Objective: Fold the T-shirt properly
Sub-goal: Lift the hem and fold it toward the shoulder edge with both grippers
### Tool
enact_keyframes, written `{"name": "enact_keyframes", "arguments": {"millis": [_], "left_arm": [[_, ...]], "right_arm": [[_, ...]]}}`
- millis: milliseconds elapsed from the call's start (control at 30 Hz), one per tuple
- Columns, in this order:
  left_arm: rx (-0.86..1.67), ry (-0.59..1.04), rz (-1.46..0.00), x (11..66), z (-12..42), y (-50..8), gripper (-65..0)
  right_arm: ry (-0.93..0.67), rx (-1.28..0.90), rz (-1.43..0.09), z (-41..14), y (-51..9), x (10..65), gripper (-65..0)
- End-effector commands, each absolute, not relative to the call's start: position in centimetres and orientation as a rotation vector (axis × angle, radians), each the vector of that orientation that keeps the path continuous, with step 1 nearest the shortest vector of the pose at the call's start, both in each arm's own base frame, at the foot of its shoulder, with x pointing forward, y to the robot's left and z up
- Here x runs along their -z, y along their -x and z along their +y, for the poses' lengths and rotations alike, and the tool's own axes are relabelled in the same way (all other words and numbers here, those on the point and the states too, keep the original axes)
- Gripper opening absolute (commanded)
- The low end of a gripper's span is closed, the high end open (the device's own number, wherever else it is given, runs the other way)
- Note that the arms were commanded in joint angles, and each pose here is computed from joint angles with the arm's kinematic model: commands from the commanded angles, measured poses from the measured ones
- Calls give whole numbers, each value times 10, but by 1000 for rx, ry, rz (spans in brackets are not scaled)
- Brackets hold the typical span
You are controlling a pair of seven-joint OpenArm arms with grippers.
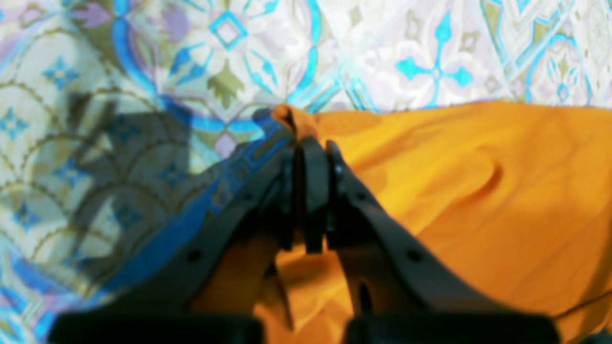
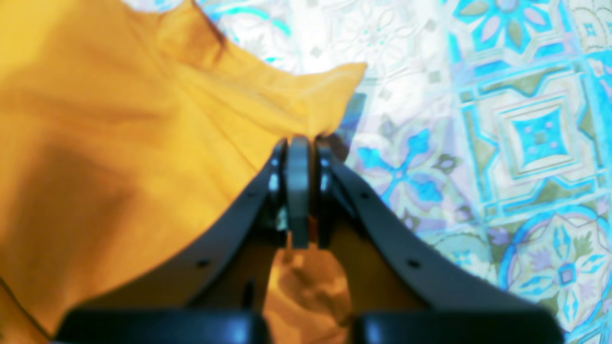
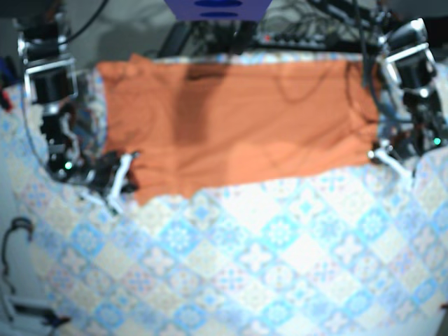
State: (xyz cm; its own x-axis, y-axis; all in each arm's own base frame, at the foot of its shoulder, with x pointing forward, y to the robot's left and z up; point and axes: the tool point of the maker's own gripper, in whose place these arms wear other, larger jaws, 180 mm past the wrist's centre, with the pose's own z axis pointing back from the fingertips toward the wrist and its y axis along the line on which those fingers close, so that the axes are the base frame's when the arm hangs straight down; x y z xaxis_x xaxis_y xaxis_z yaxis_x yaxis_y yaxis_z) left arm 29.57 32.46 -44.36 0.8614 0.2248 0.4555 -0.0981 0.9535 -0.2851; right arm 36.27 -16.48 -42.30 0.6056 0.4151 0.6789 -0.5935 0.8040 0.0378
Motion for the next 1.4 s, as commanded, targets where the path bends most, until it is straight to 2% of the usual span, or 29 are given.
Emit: {"name": "enact_keyframes", "arguments": {"millis": [0,333,967,1367], "left_arm": [[-153,219,-556,425,341,-305,-650],[-69,203,-569,419,337,-297,-650],[9,181,-534,420,349,-276,-650],[24,188,-507,428,348,-262,-650]], "right_arm": [[-268,-595,-775,-168,-376,403,-647],[-211,-545,-799,-201,-368,390,-647],[-194,-626,-755,-195,-324,394,-647],[-147,-532,-760,-229,-297,392,-647]]}}
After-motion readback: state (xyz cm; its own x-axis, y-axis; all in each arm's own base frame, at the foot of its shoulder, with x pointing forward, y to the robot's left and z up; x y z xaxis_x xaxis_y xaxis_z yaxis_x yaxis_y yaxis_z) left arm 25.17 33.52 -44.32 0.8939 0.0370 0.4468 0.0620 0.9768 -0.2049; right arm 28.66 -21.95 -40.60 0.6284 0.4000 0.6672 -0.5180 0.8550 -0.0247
